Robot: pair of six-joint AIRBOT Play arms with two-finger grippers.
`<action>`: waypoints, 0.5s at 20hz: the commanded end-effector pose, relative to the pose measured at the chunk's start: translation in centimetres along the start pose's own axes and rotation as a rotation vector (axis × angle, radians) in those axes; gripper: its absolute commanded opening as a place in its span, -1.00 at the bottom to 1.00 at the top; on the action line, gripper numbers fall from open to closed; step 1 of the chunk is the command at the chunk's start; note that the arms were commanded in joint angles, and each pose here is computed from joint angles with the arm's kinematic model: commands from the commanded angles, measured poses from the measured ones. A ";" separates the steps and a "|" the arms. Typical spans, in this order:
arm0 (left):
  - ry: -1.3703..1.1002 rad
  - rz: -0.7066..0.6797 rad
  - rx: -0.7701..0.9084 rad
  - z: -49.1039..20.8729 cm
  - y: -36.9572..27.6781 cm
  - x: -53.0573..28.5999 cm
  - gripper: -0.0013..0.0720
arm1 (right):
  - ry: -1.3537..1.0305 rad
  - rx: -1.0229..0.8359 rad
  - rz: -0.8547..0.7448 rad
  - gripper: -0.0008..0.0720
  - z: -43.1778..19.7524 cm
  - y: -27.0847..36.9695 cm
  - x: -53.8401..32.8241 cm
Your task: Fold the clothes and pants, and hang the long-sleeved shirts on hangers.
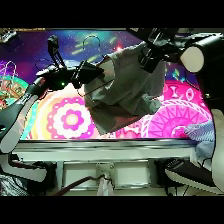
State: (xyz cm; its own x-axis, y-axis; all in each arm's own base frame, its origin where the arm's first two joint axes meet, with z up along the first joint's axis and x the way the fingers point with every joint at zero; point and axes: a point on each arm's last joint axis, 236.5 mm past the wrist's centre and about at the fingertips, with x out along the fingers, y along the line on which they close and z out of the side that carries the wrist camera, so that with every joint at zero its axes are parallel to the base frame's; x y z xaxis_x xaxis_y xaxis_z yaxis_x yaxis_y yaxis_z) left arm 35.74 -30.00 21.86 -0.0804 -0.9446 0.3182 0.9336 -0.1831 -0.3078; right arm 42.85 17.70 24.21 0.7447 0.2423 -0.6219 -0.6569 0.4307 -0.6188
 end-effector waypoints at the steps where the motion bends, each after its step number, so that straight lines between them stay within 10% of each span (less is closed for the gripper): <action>1: -0.003 -0.025 -0.007 0.1 -0.6 0.0 -0.92 | -0.031 0.027 0.056 0.10 0.9 1.4 1.6; 3: -0.004 -0.031 -0.006 0.1 -0.7 0.0 -0.91 | -0.027 0.029 0.061 -0.87 0.8 1.5 1.6; 7: -0.036 -0.008 -0.001 1.0 -0.2 -0.5 -0.83 | -0.023 0.027 0.059 -0.87 0.6 1.4 0.9; 10: -0.151 0.065 0.006 4.0 1.6 -1.7 0.44 | -0.030 0.029 0.059 -0.87 0.8 1.4 0.4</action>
State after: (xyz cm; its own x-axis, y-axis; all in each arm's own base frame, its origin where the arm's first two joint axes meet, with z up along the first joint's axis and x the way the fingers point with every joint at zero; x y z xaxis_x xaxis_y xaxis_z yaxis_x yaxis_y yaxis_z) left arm 36.35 -28.80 23.16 -0.0614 -0.9252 0.3744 0.9352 -0.1844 -0.3023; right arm 42.51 19.16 23.15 0.7053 0.2921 -0.6460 -0.6987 0.4405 -0.5637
